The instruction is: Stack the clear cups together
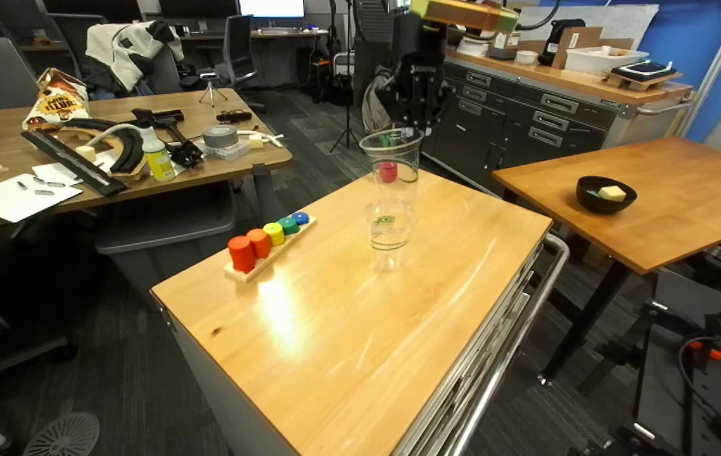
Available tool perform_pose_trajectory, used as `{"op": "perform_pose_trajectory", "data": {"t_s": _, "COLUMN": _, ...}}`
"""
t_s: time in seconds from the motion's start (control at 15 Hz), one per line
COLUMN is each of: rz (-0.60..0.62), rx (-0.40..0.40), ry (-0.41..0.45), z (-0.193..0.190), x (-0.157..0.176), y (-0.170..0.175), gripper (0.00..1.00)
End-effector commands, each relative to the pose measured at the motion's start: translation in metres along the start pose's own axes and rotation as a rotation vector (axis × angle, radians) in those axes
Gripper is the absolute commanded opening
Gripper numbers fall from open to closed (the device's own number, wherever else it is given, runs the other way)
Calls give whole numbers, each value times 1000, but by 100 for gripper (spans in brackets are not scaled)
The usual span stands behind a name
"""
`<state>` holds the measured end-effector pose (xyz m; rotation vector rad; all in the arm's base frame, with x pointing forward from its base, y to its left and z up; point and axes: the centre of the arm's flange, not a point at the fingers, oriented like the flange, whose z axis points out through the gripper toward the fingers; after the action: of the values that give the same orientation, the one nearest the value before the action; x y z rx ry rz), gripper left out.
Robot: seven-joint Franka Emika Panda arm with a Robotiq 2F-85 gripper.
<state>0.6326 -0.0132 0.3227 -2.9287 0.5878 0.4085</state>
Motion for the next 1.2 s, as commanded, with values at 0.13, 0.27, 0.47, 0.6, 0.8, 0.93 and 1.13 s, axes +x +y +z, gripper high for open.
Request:
{"op": "perform_pose_trajectory", "data": {"t_s": 0.13, "rz": -104, "rx": 20, "ry": 89, "z": 41, "x": -7, "y": 5, "gripper": 1}}
{"op": "perform_pose_trajectory", "data": {"t_s": 0.27, "rz": -126, "rx": 19, "ry": 112, "z": 51, "x": -4, "y": 6, "gripper": 1}}
{"op": "perform_pose_trajectory", "data": {"t_s": 0.47, "rz": -152, "rx": 20, "ry": 127, "z": 67, "x": -3, "y": 10, "gripper": 30}}
{"op": "perform_pose_trajectory", "data": {"t_s": 0.6, "rz": -175, "rx": 34, "ry": 122, "z": 76, "x": -5, "y": 11, "gripper": 38}}
{"op": "perform_pose_trajectory", "data": {"t_s": 0.8, "rz": -206, "rx": 64, "ry": 125, "z": 72, "x": -9, "y": 7, "gripper": 63}}
{"op": "perform_pose_trajectory", "data": {"t_s": 0.93, "rz": -239, "rx": 52, "ry": 69, "z": 57, "x": -14, "y": 3, "gripper": 76}}
{"op": "perform_pose_trajectory", "data": {"t_s": 1.13, "rz": -349, "rx": -21, "ry": -110, "z": 30, "x": -35, "y": -4, "gripper": 99}}
